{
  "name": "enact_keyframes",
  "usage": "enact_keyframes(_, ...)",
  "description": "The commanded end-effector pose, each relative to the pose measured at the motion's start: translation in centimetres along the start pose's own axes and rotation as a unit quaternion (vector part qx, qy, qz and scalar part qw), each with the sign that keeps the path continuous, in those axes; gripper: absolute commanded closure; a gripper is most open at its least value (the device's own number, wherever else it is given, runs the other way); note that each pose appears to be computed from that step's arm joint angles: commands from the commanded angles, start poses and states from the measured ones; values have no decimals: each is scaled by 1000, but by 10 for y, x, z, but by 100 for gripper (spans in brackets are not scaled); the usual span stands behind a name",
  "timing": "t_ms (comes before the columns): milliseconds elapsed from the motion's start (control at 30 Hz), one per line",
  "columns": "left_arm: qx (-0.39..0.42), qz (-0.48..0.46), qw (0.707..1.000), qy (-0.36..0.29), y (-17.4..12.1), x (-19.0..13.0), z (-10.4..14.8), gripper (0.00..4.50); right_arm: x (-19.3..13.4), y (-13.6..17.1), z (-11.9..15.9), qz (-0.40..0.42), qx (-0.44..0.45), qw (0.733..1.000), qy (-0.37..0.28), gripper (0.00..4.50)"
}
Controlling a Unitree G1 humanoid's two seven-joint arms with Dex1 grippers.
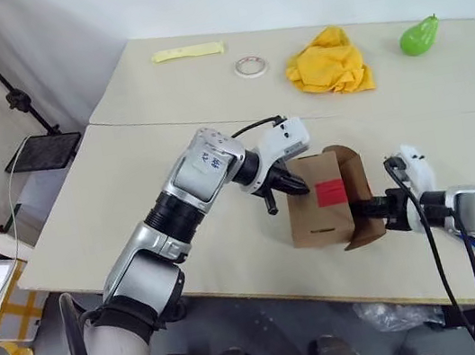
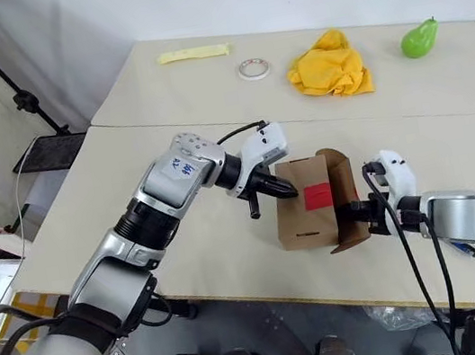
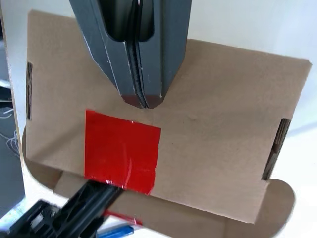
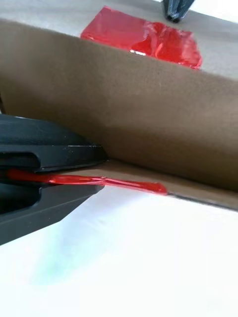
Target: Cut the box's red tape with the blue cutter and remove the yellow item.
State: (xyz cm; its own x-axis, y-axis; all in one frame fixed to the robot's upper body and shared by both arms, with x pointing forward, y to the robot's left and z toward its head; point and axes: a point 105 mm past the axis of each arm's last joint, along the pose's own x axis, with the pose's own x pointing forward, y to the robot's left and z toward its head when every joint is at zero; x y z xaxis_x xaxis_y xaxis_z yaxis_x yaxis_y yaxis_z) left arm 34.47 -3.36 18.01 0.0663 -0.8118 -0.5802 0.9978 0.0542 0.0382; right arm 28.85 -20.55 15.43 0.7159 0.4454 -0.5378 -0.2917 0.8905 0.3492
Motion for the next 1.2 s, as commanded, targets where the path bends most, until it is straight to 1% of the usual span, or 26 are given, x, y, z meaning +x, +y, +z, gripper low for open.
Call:
enact_keyframes(33,-30,16,999,33,6,8,-21,450,-26,6,27,-51,-55,996,-49,445)
enact_keyframes(200,-31,21,999,16,8,9,-14,450,-41,35,44,-73,-73,992,-75,445)
enact_keyframes(300,-34,26,999,8,10,9,-12,450,-41,46,45,-88,-96,988,-87,445)
enact_keyframes(400,-38,31,999,-2,12,9,-9,450,-36,60,46,-84,-108,985,-103,445)
enact_keyframes(533,-44,32,998,-11,14,10,-7,450,-28,66,38,-94,-129,984,-81,445)
enact_keyframes(733,-47,30,998,-19,15,7,-6,450,-23,62,35,-116,-154,980,-53,445)
enact_keyframes(867,-43,20,998,-40,17,-8,-5,450,-22,57,29,-134,-173,975,-27,445)
enact_keyframes(967,-42,-3,995,-85,17,-32,4,450,-23,52,27,-151,-190,970,-9,445)
enact_keyframes(1100,-27,-31,992,-118,15,-55,11,450,-20,55,30,-150,-195,969,-11,445)
enact_keyframes(1200,-12,-55,988,-144,8,-69,21,450,-19,59,35,-150,-203,967,-17,445)
